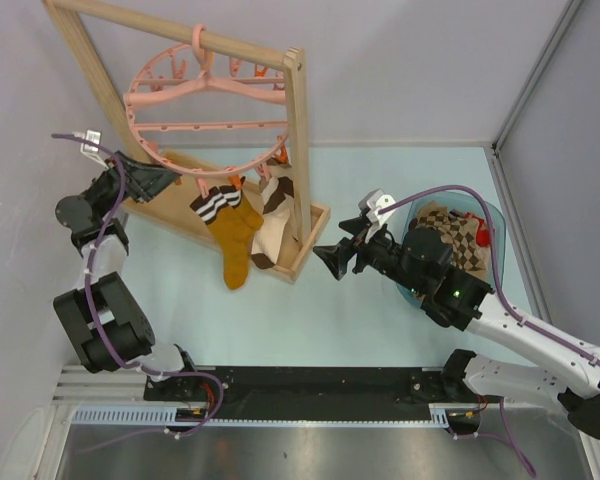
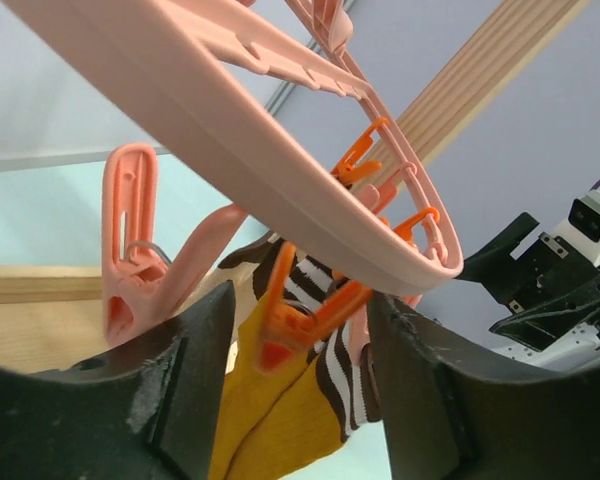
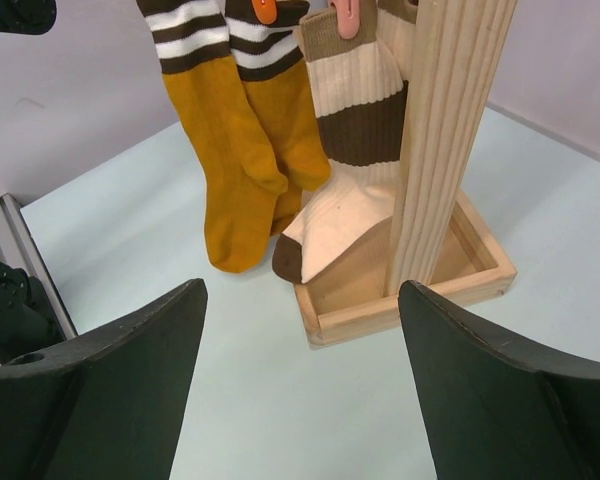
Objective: Clip the socks to the hanger
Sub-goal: Open the clamp at the hanger.
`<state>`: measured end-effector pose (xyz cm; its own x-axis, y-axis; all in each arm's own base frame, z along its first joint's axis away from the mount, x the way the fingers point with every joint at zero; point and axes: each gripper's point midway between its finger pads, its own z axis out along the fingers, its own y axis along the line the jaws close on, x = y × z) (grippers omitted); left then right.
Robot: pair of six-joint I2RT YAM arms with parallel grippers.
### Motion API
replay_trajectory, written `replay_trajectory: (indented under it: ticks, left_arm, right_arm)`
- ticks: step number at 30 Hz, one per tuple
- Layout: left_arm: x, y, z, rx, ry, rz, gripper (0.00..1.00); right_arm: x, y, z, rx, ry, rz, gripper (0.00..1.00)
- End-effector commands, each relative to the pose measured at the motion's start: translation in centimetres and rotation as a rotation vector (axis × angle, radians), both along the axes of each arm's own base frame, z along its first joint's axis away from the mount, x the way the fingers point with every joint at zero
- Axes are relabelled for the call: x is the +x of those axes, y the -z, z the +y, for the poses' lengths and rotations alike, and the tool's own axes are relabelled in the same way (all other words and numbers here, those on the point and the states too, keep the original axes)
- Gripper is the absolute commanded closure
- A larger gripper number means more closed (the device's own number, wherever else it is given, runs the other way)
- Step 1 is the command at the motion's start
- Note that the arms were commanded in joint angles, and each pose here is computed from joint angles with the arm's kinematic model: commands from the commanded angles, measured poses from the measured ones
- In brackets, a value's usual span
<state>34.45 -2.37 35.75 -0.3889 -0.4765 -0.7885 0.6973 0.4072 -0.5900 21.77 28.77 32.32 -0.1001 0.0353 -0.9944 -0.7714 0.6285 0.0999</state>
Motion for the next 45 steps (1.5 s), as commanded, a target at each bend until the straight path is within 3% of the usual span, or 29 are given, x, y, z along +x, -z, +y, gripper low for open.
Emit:
replay_trajectory:
  ticks: [1,9,10,12,13,14,15,16,23,26,30,35,40,45]
  left_arm:
    - [-2.8,-2.7,-1.8,0.232,0.016,-0.417,0.42]
    - [-4.1,-4.0,-2.5,0.278,-0.039,-0.472,0.66]
    - [-3.7,-3.5,-2.3,0.246,-0.052,-0.388,0.68]
    - [-3.6,-4.3,-2.5,0.334,-0.127,-0.480,0.74]
    - [-2.5,-1.5,-2.0,0.278,-0.155,-0.244,0.76]
    - [-1.7,-2.5,-1.6,0.469,-0.221,-0.402,0.82]
    - [-1.2,-2.6,-2.2,0.518,-0.288,-0.382,0.85]
    - [-1.3,-1.4,-2.5,0.540,-0.285,-0.317,0.87]
    - [-2.6,-2.6,-3.8,0.462,-0.346,-0.290,0.90]
    - [-3.3,-2.7,-4.1,0.447,-0.399,-0.253,0.90]
    - [-3.8,-1.9,-3.9,0.433,-0.478,-0.155,0.90]
    - [-4.8,-1.3,-4.7,0.412,-0.490,-0.092,0.91]
    - [-4.9,-1.0,-5.3,0.387,-0.509,-0.032,0.91]
    - [-5.2,-1.2,-5.1,0.401,-0.536,0.005,0.93]
  right_arm:
    - [0.2,-1.0,0.2,0.043,0.001,-0.011,0.17]
    - [0.2,-0.9,0.1,0.039,0.006,-0.001,0.18]
    - [0.1,-0.8,0.1,0.040,0.006,0.003,0.18]
    - [0.0,-0.8,0.1,0.042,0.005,0.005,0.18]
    - [0.1,-0.8,0.1,0.043,0.006,0.006,0.18]
    - [0.0,-0.9,0.0,0.045,0.008,0.006,0.18]
    - [0.0,-0.9,0.0,0.044,0.006,0.007,0.18]
    - [0.0,-0.8,-0.1,0.044,0.011,0.009,0.18]
    - [0.0,-0.8,-0.9,0.034,0.046,0.011,0.18]
    - [0.7,0.1,-2.4,-0.010,0.124,0.026,0.18]
    - [2.8,1.3,-6.9,-0.053,0.368,0.060,0.18]
    - [6.0,4.2,-14.2,-0.069,0.692,0.192,0.18]
    - [8.7,8.1,-19.9,-0.076,0.909,0.356,0.19]
    - [11.4,10.3,-25.8,-0.095,1.097,0.412,0.20]
